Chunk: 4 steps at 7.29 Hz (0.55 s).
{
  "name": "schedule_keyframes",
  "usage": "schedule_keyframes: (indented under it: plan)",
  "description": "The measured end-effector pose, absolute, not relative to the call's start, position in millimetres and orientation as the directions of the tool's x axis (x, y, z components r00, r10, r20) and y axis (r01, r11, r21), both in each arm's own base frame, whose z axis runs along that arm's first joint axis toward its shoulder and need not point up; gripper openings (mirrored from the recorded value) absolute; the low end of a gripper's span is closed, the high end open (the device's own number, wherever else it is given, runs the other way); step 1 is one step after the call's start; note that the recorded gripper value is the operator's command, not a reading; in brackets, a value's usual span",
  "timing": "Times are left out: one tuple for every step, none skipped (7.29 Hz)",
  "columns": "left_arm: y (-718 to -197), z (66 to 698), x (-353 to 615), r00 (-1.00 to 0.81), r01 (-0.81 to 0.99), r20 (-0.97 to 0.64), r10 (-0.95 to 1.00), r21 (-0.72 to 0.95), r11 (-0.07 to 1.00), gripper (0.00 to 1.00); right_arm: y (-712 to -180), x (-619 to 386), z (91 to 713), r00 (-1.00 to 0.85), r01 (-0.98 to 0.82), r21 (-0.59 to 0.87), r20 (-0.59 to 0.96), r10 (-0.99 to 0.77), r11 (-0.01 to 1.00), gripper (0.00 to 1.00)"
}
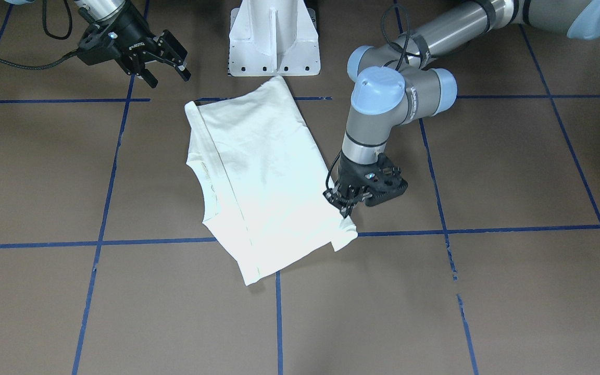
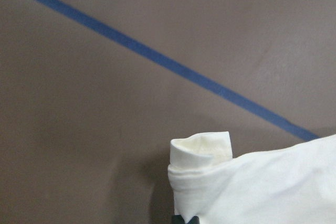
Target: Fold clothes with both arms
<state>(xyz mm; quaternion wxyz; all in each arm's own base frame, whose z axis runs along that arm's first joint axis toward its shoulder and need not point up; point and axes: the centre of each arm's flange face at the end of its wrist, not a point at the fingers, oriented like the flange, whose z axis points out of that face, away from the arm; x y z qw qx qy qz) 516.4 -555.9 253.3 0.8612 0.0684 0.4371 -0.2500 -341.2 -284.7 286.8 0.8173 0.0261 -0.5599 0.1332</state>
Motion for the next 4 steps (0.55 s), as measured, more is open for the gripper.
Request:
schedule_keyframes:
  plan:
    - [-586.7, 254.2, 529.1, 0.484, 0.502, -0.801, -0.352, -0.075, 0.862, 0.0, -285.0, -341.3, 287.1, 0.337, -0.249, -0.108, 0.922, 0.191, 0.962, 1.0]
    - [-612.3, 264.0, 542.3, 0.473, 0.518, -0.817, -0.33, -0.045, 0.854, 0.0, -285.9, -343.2, 289.0, 0.341, -0.251, -0.109, 0.92, 0.193, 0.962, 1.0]
    - [-626.2, 275.1, 550.3, 0.464, 0.531, -0.828, -0.314, -0.024, 0.847, 0.0, -287.2, -347.0, 293.3, 0.349, -0.252, -0.111, 0.916, 0.198, 0.961, 1.0]
    - [-631.2, 280.4, 553.4, 0.464, 0.532, -0.833, -0.3, -0.008, 0.847, 0.0, -288.1, -349.9, 296.4, 0.354, -0.253, -0.113, 0.913, 0.2, 0.961, 1.0]
